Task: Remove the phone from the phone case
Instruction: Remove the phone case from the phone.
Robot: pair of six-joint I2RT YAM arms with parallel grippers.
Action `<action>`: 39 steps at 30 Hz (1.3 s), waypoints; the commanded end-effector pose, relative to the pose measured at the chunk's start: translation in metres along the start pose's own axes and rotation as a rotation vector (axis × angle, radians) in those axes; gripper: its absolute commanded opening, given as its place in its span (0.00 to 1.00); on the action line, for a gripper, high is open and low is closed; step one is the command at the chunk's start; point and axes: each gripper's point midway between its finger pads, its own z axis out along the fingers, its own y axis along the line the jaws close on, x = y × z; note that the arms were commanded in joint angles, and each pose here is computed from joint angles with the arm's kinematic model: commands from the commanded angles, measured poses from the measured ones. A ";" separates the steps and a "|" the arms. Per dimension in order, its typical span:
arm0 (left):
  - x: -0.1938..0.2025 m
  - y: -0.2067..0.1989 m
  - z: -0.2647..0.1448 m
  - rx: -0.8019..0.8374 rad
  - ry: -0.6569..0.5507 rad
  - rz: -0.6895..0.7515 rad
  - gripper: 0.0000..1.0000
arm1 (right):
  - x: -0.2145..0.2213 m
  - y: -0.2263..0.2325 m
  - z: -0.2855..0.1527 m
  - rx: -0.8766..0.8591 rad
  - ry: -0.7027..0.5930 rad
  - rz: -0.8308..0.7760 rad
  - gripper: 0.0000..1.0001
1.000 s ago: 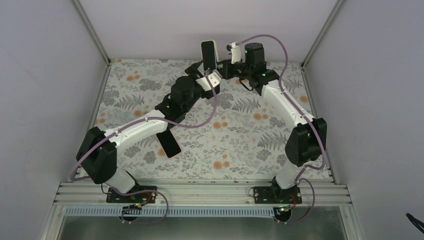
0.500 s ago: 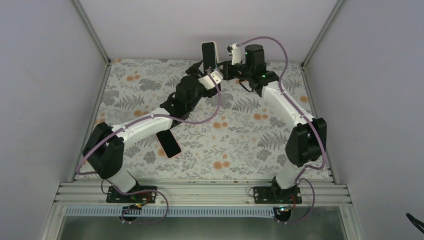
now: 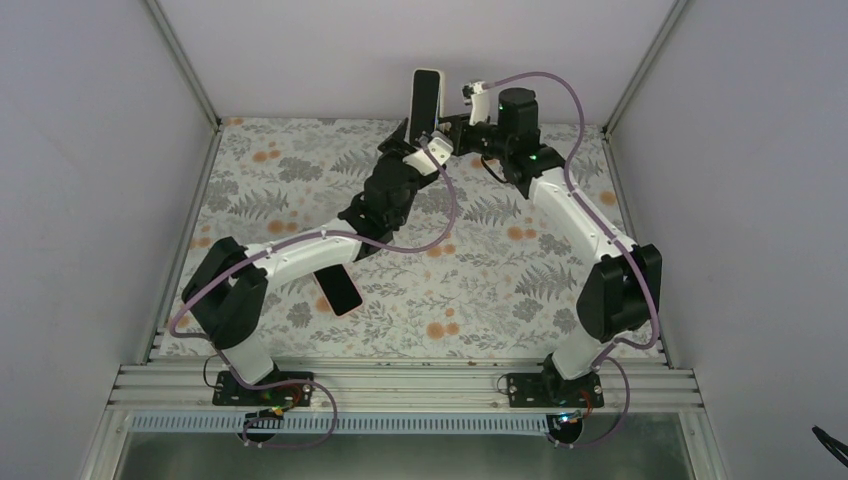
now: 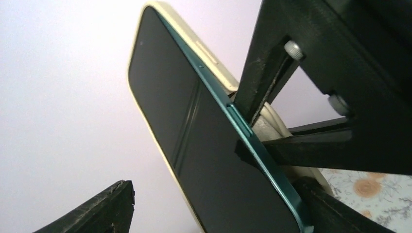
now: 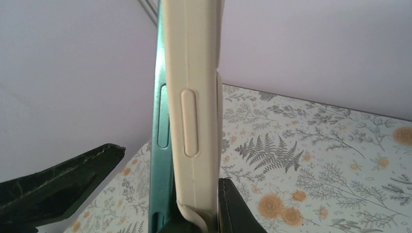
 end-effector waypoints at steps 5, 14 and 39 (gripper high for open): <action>0.015 0.092 -0.003 -0.439 0.055 -0.018 0.77 | -0.012 0.069 -0.032 -0.279 -0.021 -0.019 0.03; 0.006 0.105 0.001 -0.462 0.011 -0.040 0.49 | 0.000 0.082 -0.031 -0.391 0.031 -0.021 0.03; -0.005 0.090 0.024 -0.384 -0.014 -0.121 0.02 | 0.017 0.076 -0.018 -0.410 0.088 -0.021 0.03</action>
